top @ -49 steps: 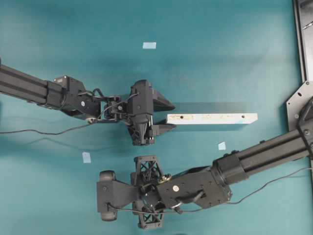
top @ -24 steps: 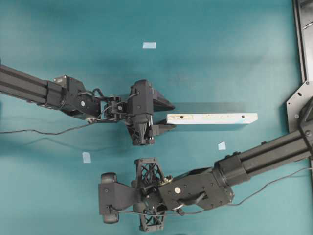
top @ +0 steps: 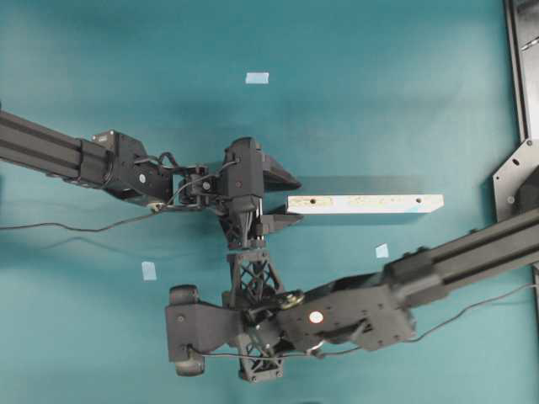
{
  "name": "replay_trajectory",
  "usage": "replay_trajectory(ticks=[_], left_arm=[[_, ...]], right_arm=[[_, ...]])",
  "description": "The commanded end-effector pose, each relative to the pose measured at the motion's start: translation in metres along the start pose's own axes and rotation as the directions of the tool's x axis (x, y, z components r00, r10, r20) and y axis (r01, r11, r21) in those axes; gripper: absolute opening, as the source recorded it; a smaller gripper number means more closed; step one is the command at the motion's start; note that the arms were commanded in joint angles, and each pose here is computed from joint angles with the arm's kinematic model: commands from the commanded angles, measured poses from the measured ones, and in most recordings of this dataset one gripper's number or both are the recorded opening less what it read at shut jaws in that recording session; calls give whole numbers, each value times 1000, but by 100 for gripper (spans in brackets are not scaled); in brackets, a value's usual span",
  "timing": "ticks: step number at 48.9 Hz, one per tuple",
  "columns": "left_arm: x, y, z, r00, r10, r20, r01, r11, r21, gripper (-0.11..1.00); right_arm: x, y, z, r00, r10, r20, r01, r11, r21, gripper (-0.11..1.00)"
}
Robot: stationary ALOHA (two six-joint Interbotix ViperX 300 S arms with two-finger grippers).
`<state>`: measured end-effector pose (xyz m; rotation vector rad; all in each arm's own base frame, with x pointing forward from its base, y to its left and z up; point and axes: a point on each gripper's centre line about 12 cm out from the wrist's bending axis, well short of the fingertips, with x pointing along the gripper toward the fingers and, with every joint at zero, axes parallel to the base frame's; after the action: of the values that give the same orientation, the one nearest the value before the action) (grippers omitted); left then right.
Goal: Move the wooden board into place and insert the rod into its hole.
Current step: 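Lift the dowel and bring the right gripper to the strip's right end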
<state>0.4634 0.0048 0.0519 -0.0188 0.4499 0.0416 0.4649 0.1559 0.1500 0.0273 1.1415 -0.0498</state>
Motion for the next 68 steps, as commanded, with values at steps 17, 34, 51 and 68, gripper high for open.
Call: replay_trajectory(ticks=[17, 34, 51, 68], left_arm=[[-4, -6, 11, 1000, -11, 18, 11, 1000, 2, 72], [-3, -6, 12, 1000, -12, 20, 12, 1000, 3, 71], [-3, -7, 13, 1000, -13, 21, 13, 1000, -1, 71], [-5, -7, 19, 999, -15, 35, 15, 1000, -1, 70]], right_arm=[[-91, -26, 38, 981, 32, 191, -42, 998, 44, 9], [-129, -50, 52, 930, 75, 359, -108, 992, 72, 9], [-139, -67, 40, 823, 155, 547, -210, 977, 40, 9], [-155, -94, 14, 721, 181, 669, -262, 965, 22, 9]])
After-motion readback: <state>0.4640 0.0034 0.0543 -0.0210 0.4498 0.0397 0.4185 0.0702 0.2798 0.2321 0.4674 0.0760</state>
